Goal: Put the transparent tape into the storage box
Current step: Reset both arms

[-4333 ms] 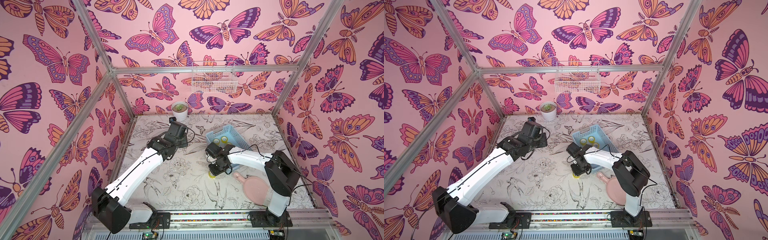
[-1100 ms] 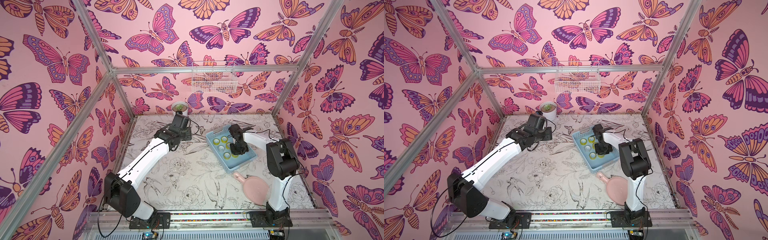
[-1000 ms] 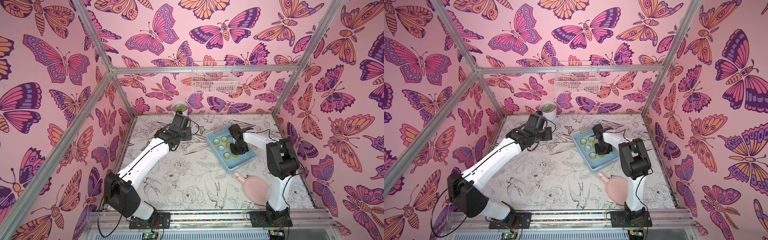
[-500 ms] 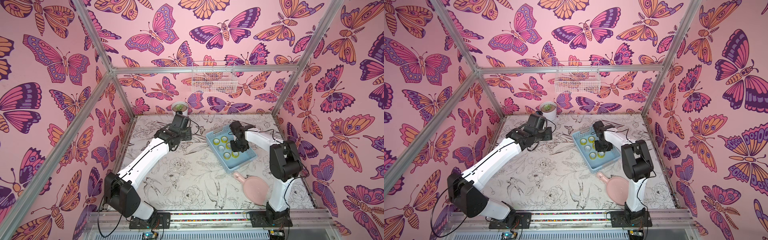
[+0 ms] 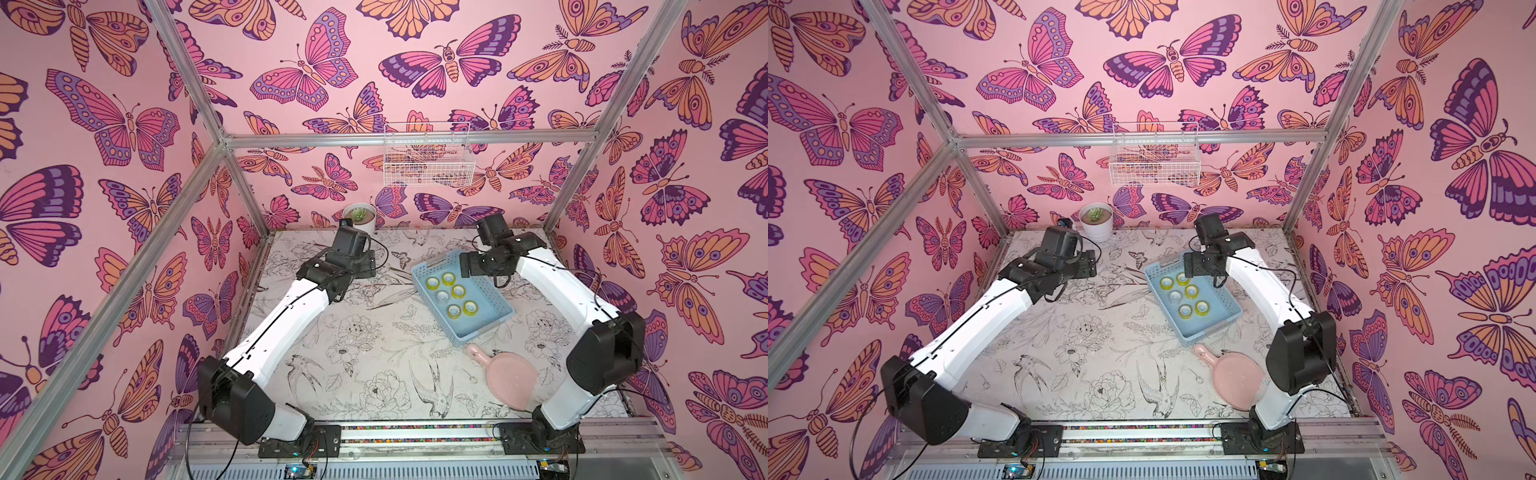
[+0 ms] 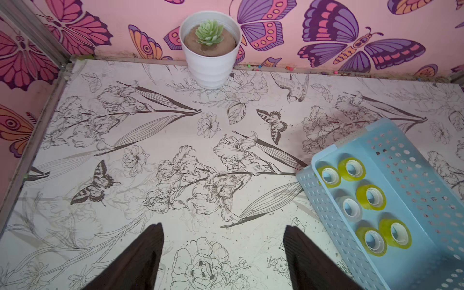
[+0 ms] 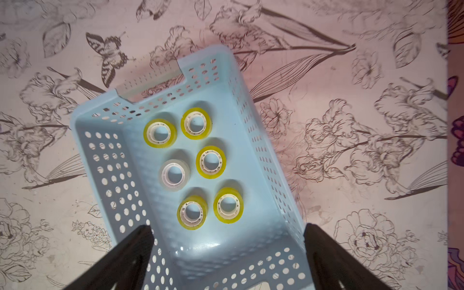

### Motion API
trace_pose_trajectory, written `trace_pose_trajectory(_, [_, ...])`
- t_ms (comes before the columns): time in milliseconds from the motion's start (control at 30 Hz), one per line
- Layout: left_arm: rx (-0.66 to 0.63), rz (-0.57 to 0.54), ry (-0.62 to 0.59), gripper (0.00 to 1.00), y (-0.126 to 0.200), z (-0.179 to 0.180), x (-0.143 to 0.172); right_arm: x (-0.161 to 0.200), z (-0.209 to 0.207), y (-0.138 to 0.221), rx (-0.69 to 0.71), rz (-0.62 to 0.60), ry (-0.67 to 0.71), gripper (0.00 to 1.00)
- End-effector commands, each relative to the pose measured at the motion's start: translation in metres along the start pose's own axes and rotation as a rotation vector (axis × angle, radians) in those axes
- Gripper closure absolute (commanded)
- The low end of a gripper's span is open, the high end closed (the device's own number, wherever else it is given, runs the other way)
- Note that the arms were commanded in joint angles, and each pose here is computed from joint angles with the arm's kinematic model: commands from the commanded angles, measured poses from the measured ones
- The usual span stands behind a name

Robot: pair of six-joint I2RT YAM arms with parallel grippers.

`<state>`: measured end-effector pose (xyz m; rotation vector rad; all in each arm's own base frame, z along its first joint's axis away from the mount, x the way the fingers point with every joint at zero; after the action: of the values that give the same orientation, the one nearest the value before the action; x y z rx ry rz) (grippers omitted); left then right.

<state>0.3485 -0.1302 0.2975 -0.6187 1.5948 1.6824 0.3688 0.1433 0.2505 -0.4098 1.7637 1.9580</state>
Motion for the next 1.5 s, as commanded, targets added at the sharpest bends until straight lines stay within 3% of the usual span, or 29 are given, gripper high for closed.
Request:
trace_pose_trajectory(0, [-0.11, -0.012, -0.002, 0.08, 0.005, 0.023, 0.01, -0.011, -0.009, 0.019, 0.039, -0.128, -0.021, 0.01])
trace_pose_trajectory(100, [-0.183, -0.02, 0.016, 0.0, 0.008, 0.042, 0.022, -0.015, -0.022, 0.029, 0.065, -0.259, -0.058, 0.0])
trace_pose_trajectory(267, [-0.308, -0.082, 0.022, 0.0, 0.021, 0.072, 0.044, 0.001, -0.02, 0.019, -0.012, -0.315, 0.116, 0.01])
trace_pose_trajectory(500, [-0.443, -0.158, -0.006, 0.0, 0.019, 0.105, 0.09, 0.017, -0.054, 0.011, 0.069, -0.39, 0.022, 0.01])
trace_pose_trajectory(633, [-0.44, -0.176, 0.043, 0.0, 0.001, 0.123, 0.127, 0.027, -0.072, 0.0, 0.109, -0.478, 0.0, 0.01])
trace_pose_trajectory(733, [-0.41, -0.271, 0.107, 0.0, -0.013, 0.131, 0.143, 0.032, -0.086, -0.009, 0.143, -0.496, -0.028, 0.01])
trace_pose_trajectory(900, [-0.441, -0.264, 0.097, 0.0, -0.046, 0.142, 0.145, 0.039, -0.105, -0.024, 0.117, -0.518, -0.084, 0.01])
trace_pose_trajectory(1067, [-0.371, -0.249, 0.074, 0.0, -0.08, 0.135, 0.158, 0.045, -0.122, -0.028, 0.095, -0.562, -0.107, 0.01])
trace_pose_trajectory(1467, [-0.386, -0.315, 0.059, 0.0, -0.103, 0.134, 0.176, 0.075, -0.174, -0.05, 0.175, -0.656, -0.144, 0.01])
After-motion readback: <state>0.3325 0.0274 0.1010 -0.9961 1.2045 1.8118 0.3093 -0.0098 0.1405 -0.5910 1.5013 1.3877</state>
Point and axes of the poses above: each gripper's point midway between its finger pads, its own y axis back along the fingers, its own z axis along the line the jaws close on, x = y × z, the point moved 5 cm from there along y, back along the fingers, and after that the axes turned 14 degrees about -y, right-handed, at the moved point
